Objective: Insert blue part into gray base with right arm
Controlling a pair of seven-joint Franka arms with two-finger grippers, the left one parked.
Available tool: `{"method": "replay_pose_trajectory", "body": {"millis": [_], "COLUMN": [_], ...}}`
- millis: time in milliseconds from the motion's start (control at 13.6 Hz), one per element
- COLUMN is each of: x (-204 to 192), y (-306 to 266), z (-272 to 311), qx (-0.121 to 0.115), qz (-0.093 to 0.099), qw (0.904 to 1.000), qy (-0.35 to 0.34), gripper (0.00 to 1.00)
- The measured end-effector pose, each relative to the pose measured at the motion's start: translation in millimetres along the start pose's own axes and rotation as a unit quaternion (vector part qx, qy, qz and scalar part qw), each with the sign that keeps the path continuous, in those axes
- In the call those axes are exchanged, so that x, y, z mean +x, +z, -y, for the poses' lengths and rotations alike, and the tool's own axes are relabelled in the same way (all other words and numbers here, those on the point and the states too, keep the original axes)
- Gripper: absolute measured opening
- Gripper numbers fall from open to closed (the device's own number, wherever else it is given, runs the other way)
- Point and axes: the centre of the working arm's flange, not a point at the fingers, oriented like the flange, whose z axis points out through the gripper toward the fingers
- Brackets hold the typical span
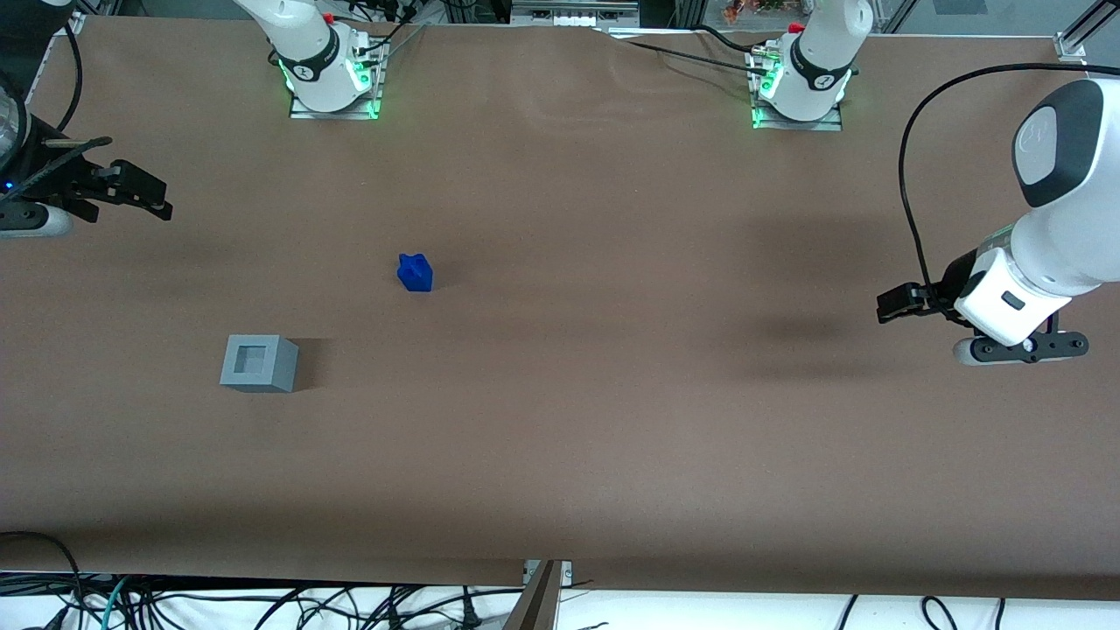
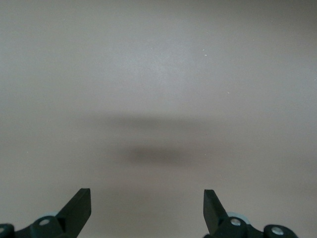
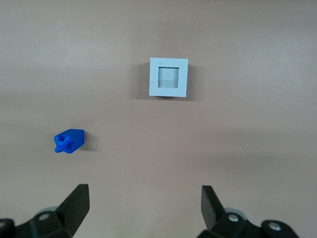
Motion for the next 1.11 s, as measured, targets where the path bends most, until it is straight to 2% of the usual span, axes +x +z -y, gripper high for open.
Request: {"method": "replay_pose_trajectory", "body": {"millis": [1106], "x": [0.6], "y": [2.0], "z": [0.9], "qx": [0.0], "qz": [0.005], "qw": [1.0], "qy": [-0.001], "gripper": [1.0]}}
